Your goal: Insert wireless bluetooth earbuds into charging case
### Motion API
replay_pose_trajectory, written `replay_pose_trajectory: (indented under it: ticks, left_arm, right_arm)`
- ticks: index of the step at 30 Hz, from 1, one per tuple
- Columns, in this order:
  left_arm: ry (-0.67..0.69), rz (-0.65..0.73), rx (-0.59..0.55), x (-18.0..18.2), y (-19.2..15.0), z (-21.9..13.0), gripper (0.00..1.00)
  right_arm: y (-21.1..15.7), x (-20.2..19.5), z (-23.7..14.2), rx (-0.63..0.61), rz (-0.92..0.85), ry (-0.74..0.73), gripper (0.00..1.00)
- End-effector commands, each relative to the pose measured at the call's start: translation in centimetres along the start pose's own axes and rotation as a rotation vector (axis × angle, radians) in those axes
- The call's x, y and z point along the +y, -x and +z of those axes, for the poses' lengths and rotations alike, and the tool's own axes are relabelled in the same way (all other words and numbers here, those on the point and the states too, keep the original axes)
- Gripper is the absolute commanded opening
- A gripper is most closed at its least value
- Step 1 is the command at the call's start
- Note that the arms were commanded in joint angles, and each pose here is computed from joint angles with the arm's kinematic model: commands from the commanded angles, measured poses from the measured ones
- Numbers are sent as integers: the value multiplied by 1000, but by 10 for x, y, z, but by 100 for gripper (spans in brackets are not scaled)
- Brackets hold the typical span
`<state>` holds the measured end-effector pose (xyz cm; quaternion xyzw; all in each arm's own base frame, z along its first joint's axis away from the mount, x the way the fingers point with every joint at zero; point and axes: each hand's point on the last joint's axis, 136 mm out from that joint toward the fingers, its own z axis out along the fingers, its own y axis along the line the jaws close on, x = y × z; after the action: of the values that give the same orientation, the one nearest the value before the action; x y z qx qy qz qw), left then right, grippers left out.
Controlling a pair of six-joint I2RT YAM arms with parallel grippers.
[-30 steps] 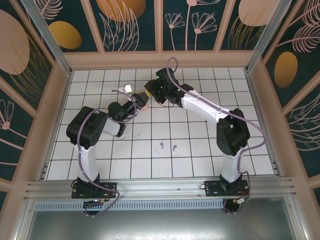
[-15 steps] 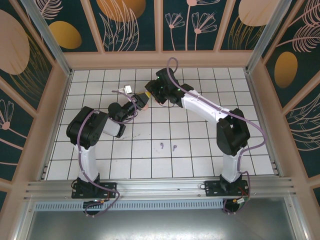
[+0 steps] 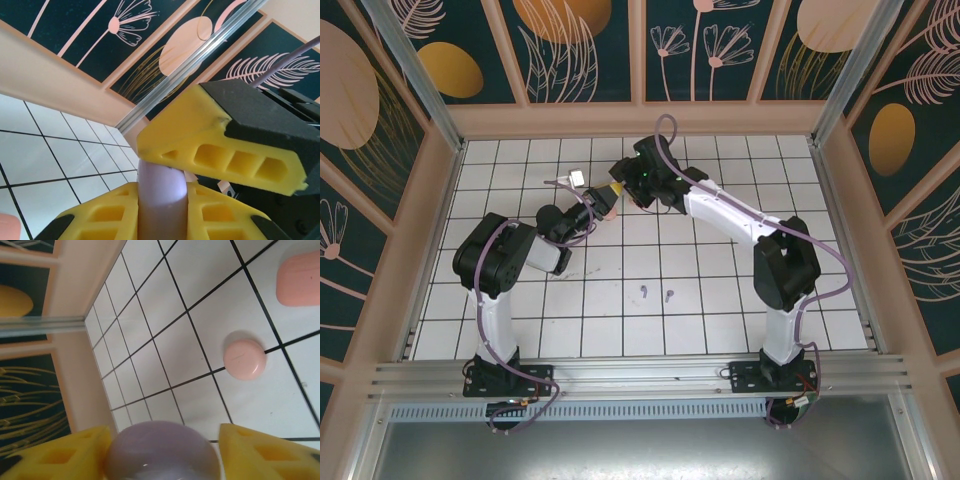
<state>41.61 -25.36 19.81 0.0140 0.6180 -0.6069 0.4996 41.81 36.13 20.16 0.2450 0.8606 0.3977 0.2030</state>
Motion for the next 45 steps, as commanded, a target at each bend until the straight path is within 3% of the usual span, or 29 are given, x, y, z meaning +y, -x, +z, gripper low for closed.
replay_pose_trajectory:
  ticks: [1, 5, 12, 19, 24, 30, 45]
  left_arm:
    - [-91, 40, -54, -19, 15, -2, 0]
    - [-88, 64, -7, -25, 13, 2, 0]
    - [-115, 130, 121, -39, 6, 13, 0]
    - [-157, 196, 285, -53, 0, 26, 0]
    - [-218, 218, 367, -68, 0, 34, 0]
    - [-279, 209, 436, -82, -2, 35, 0]
    - [-301, 229, 452, -94, 2, 34, 0]
  right_arm:
    - [41, 40, -41, -107, -32, 154, 65]
    - [65, 28, -77, -194, -88, 187, 67]
    - [78, -10, -124, -252, -297, 249, 67]
    - [45, -17, -152, -190, -702, 431, 67]
    - [18, -13, -155, -99, -849, 536, 66]
    - [9, -5, -147, -39, -888, 597, 63]
    - [15, -3, -108, -2, -871, 544, 56]
